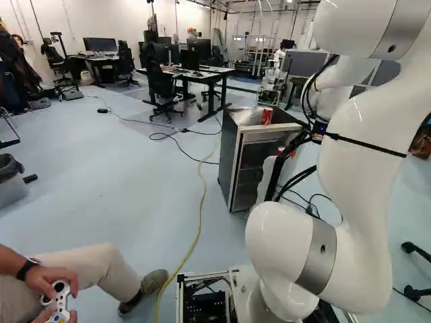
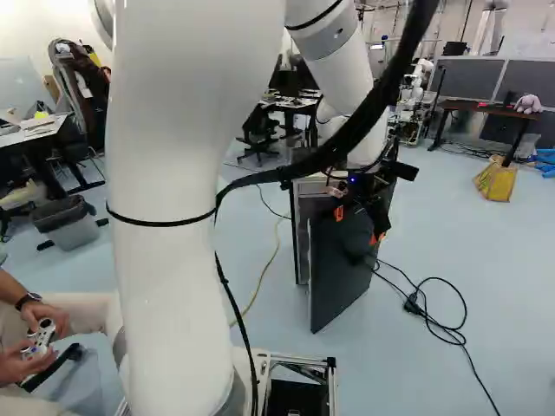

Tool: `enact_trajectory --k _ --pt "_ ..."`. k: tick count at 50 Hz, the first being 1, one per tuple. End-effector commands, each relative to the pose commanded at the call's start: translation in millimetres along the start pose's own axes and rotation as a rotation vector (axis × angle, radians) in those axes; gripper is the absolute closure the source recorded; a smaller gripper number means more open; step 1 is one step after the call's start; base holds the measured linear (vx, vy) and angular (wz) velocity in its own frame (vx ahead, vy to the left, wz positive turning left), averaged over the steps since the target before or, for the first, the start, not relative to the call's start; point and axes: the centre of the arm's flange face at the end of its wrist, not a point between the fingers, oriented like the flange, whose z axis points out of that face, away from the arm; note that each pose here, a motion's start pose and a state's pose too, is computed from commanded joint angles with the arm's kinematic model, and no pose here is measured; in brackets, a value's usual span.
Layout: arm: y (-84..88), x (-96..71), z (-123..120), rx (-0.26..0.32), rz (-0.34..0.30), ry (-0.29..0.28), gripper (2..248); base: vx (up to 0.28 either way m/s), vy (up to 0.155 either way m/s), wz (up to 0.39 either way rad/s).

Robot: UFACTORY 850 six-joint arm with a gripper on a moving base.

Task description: Grab a drink from the fridge

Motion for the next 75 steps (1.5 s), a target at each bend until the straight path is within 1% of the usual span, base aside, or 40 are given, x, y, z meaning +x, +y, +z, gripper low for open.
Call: enact_trajectory --k 22,75 --pt "-22.5 -12.5 -0.7 0.0 -0.047 -0.004 3 0.0 0.0 0.0" --pt "-81.4 -25.1 -2.7 0.004 -0.16 0.004 3 0.0 0.0 0.0"
